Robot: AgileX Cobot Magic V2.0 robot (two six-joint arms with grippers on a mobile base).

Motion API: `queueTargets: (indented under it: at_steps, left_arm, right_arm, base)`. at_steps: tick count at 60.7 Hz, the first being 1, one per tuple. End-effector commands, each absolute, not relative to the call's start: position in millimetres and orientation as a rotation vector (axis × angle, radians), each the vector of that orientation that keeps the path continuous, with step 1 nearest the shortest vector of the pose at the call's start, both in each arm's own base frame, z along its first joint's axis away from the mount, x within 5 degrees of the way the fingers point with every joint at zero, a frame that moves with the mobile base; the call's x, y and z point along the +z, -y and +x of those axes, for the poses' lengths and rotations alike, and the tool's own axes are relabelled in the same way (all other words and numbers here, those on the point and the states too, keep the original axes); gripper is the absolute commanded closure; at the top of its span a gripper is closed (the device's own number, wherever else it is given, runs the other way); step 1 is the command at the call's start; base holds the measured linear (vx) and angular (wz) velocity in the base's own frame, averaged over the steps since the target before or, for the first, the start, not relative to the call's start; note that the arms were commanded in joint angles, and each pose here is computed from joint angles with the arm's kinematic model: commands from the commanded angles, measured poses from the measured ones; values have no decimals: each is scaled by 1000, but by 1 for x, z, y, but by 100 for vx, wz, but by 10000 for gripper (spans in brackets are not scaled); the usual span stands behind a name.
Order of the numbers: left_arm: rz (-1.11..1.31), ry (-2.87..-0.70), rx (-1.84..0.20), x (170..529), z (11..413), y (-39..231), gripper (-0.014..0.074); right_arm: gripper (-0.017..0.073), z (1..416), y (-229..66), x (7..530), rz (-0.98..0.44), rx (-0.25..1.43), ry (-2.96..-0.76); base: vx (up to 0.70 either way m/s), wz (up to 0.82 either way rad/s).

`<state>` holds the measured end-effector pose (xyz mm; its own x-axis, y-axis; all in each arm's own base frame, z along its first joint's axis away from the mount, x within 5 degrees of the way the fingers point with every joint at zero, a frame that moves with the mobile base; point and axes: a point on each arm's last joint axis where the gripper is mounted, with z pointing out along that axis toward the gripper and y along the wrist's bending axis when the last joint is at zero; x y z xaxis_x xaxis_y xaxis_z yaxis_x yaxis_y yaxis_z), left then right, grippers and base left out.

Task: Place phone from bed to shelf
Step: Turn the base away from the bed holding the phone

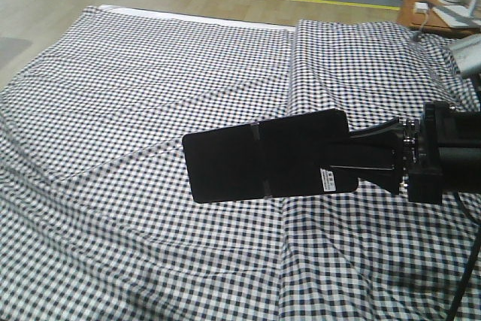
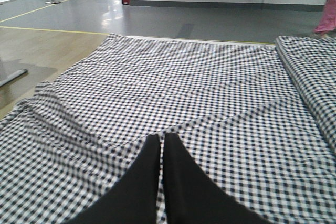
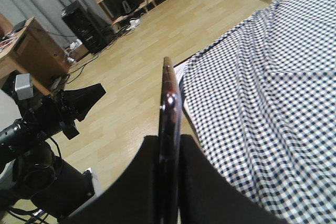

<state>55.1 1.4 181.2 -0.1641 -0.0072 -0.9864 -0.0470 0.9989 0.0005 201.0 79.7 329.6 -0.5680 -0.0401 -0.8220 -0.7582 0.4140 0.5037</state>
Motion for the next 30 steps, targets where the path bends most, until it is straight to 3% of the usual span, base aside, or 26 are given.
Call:
queueTargets:
  at_steps: [1,30]
  left_arm:
    - [-52,-1659,31,187,56,-2,593]
    - [-52,-1659,31,187,56,-2,593]
  right_arm:
    - [564,193,-84,350,-701,1310,-1783]
    - [564,193,-84,350,-701,1310,-1783]
  base:
    - [-8,30]
    - [-10,38]
